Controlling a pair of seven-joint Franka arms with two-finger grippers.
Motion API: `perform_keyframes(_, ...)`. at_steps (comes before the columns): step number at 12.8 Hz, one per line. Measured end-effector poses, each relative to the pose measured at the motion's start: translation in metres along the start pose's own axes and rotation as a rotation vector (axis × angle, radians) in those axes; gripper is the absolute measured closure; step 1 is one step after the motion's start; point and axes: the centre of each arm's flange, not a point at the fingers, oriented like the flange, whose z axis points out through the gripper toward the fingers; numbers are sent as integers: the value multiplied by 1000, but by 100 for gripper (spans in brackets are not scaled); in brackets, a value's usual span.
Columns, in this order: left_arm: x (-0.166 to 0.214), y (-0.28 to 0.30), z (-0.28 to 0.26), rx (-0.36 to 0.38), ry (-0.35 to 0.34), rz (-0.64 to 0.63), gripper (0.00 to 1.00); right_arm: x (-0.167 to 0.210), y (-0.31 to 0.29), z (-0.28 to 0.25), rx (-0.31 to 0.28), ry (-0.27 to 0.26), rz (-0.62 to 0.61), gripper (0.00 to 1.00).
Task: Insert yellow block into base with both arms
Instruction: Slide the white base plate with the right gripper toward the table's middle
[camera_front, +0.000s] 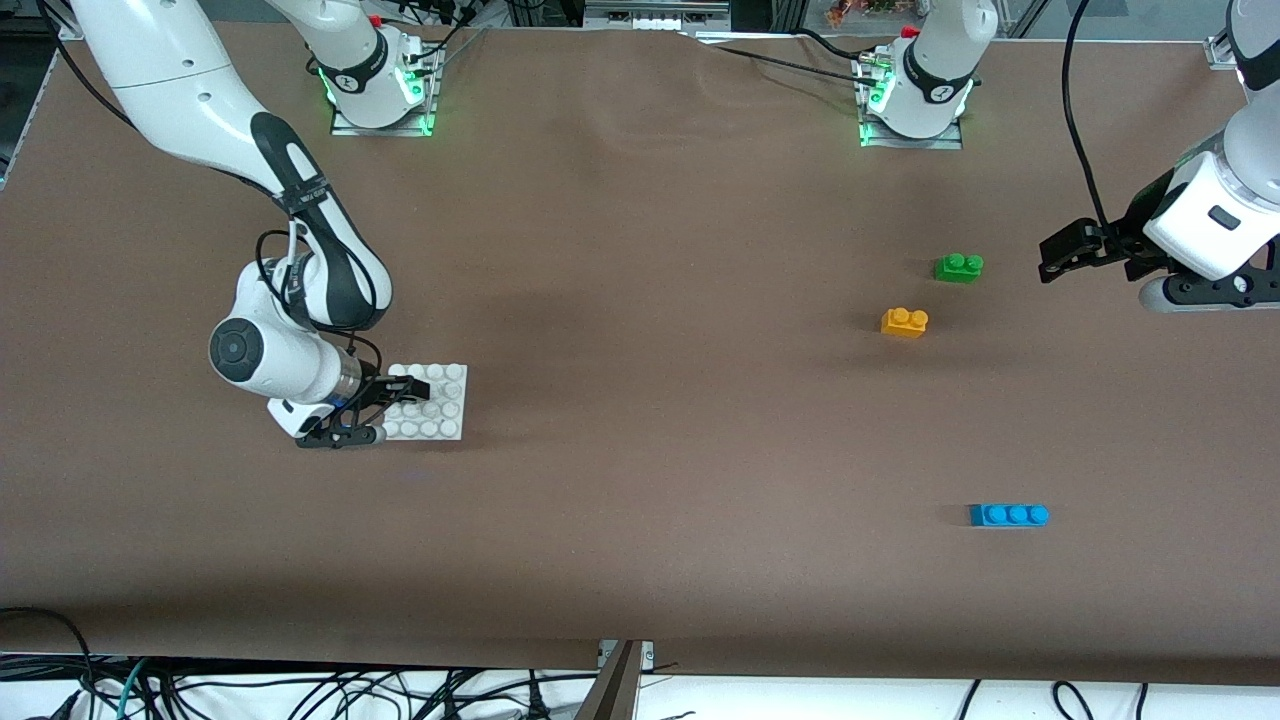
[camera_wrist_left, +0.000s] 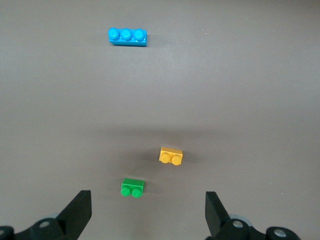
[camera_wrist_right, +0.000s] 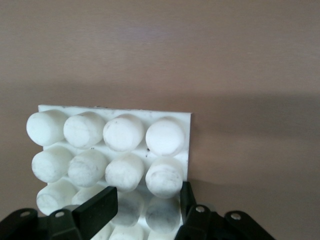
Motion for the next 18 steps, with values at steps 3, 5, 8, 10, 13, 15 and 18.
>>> perform_keyframes(3,0,0,0,0,0,0,0,3,-16,2,16,0,-16,41)
perform_keyframes(5,0,0,0,0,0,0,0,3,-28,4,30,-1,-15,41)
perform_keyframes(8,0,0,0,0,0,0,0,4,-47,6,36,-1,5,41)
perform_keyframes(10,0,0,0,0,0,0,0,6,-59,8,38,3,16,41)
perform_keyframes(13,0,0,0,0,0,0,0,8,-73,10,40,6,24,41)
perform_keyframes(15,0,0,0,0,0,0,0,9,-82,11,41,7,17,41)
perform_keyframes(18,0,0,0,0,0,0,0,10,-98,13,43,10,4,41)
